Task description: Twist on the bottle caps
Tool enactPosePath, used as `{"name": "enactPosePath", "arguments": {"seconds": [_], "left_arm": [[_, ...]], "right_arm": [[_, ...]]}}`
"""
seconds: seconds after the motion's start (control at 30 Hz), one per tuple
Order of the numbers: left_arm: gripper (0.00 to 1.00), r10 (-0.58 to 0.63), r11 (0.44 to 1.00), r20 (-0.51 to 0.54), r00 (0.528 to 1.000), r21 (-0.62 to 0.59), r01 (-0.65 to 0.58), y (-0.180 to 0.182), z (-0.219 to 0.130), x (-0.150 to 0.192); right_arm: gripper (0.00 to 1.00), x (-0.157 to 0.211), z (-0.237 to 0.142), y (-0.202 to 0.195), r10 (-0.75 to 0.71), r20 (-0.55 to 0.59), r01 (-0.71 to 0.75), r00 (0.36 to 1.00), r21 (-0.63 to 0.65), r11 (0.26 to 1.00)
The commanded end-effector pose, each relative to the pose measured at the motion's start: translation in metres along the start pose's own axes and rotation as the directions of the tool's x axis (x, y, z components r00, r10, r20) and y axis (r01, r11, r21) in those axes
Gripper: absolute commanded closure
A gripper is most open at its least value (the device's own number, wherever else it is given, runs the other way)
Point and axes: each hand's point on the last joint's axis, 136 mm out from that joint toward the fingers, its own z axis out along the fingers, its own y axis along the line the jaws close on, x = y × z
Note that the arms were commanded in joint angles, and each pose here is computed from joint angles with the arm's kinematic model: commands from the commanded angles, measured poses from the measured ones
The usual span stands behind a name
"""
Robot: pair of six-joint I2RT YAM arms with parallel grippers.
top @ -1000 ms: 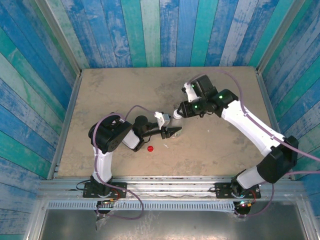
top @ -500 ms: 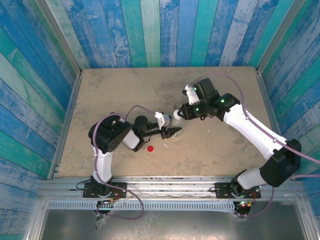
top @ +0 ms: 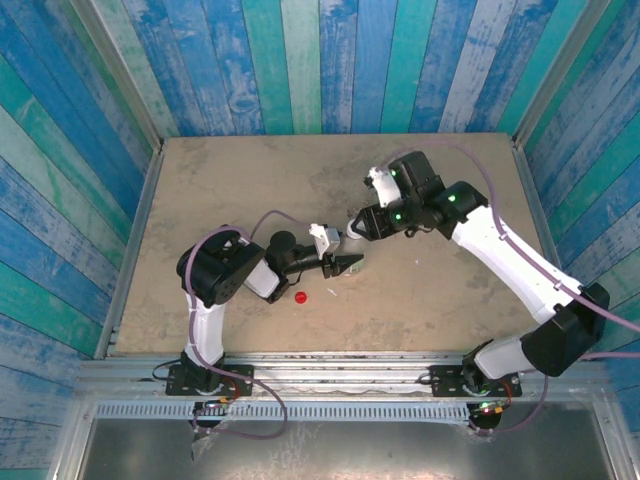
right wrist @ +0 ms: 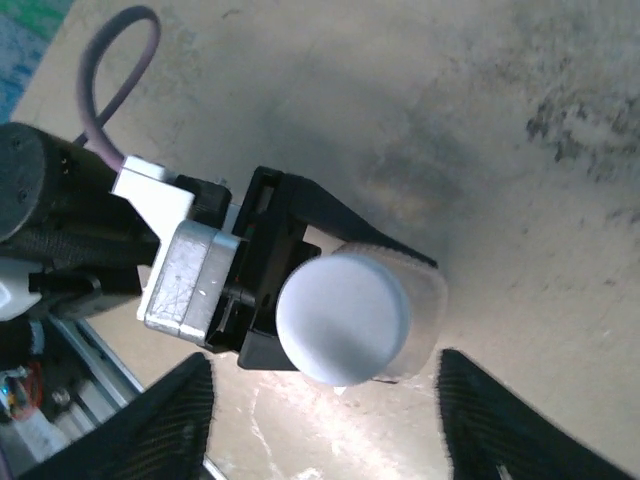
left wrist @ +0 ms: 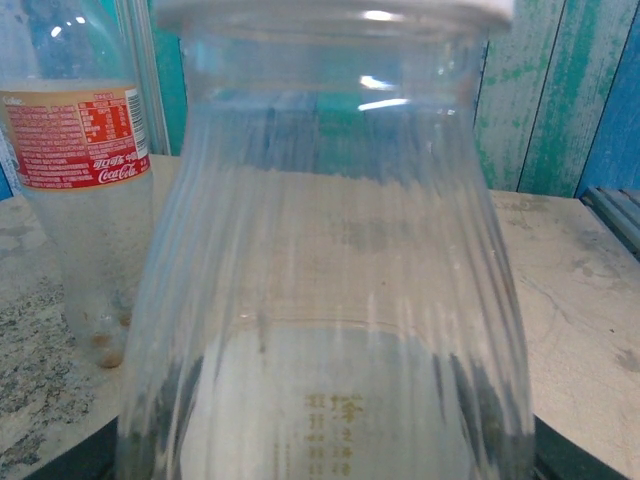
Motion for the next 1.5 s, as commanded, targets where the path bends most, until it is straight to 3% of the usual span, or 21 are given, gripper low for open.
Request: {"name": "enactPosePath", "arguments": {"seconds": [0.0, 0.1, 0.2, 0.33, 0.4, 0.97, 1.13, 1.33, 1.47], "left_arm": [[0.44, -0.097, 0.991, -0.150, 0.984, 0.082, 0.110, -0.021, -0.004, 0.036], [0.46, -0.089, 0.982, -0.143, 0.986, 0.155, 0.111, -0.031, -0.002, 0.028], [0.46, -0.081, 0.969, -0.158, 0.984, 0.217, 0.115, -0.039, -0.002, 0.024], [0.45, -0.057, 0.954, -0.182, 0.982, 0.280, 0.108, -0.049, -0.005, 0.020], [0.44, -0.048, 0.950, -0.192, 0.980, 0.293, 0.104, -0.052, -0.006, 0.019], [0.45, -0.046, 0.945, -0.212, 0.976, 0.308, 0.112, -0.053, -0.005, 0.023], [0.45, -0.044, 0.945, -0.213, 0.976, 0.309, 0.110, -0.053, -0.005, 0.023], [0.46, -0.044, 0.954, -0.214, 0.976, 0.281, 0.105, -0.049, -0.005, 0.024], [0.46, -0.017, 0.985, -0.186, 0.982, 0.165, 0.048, -0.031, -0.004, 0.015]], "right_arm": [[0.31, 0.012, -0.011, 0.004, -0.292, -0.101, 0.291, 0.951, -0.032, 0.956], [0.28, 0.021, -0.019, 0.004, -0.469, -0.178, 0.461, 0.865, -0.083, 0.883], [0.27, 0.038, -0.024, 0.012, -0.656, -0.214, 0.628, 0.723, -0.192, 0.754], [0.25, 0.045, -0.025, 0.013, -0.790, -0.233, 0.759, 0.568, -0.224, 0.612], [0.25, 0.042, -0.025, 0.013, -0.815, -0.236, 0.785, 0.529, -0.229, 0.576], [0.39, 0.047, 0.007, -0.001, -0.808, -0.351, 0.760, 0.473, -0.302, 0.576], [0.54, 0.048, 0.011, -0.002, -0.805, -0.358, 0.753, 0.474, -0.308, 0.581], [0.62, 0.050, 0.011, 0.000, -0.796, -0.355, 0.742, 0.490, -0.310, 0.595], [0.68, 0.049, 0.008, 0.007, -0.750, -0.354, 0.698, 0.559, -0.289, 0.656]]}}
